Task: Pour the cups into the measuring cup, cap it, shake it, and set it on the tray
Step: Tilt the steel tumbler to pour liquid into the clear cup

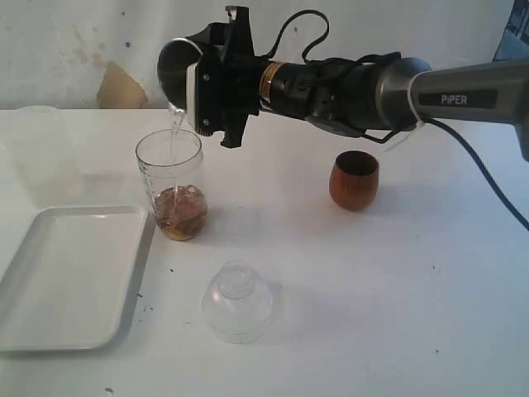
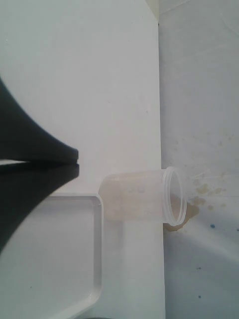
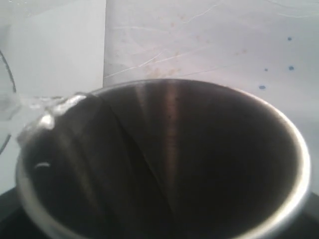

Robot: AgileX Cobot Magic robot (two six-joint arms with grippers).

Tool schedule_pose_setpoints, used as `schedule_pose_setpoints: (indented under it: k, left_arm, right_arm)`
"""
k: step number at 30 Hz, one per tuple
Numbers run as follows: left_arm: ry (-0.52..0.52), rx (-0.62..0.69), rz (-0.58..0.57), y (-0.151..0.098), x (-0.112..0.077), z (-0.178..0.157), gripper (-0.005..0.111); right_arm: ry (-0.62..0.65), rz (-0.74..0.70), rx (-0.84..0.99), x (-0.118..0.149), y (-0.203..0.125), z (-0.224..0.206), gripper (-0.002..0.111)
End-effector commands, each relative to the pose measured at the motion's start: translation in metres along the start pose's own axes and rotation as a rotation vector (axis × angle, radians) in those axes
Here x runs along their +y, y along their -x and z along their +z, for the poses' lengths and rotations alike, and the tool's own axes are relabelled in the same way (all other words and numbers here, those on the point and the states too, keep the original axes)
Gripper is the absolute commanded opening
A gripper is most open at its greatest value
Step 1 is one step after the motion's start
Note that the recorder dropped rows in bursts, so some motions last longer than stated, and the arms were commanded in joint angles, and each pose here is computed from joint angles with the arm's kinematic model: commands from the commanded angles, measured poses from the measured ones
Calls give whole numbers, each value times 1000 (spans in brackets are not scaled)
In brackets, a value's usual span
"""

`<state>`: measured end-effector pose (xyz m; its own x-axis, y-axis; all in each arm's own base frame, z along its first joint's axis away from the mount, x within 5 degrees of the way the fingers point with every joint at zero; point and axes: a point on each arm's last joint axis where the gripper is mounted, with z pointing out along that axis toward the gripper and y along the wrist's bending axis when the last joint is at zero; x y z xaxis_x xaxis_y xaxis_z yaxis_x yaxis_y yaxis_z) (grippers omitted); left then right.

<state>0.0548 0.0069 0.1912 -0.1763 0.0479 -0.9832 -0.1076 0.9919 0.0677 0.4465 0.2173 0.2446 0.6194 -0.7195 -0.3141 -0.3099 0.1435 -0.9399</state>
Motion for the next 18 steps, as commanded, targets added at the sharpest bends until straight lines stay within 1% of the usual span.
schedule_pose_setpoints:
  k: [1,3,18]
  left_arm:
    - [1,-10,4,0,0,0,0]
    - [1,-10,4,0,0,0,0]
    - [1,-10,4,0,0,0,0]
  right_arm:
    - [-45,-9,-23,-13,6,-2,0]
    - [-45,-27,-22,-13,6,-2,0]
    - [-45,-27,-22,-13,6,-2,0]
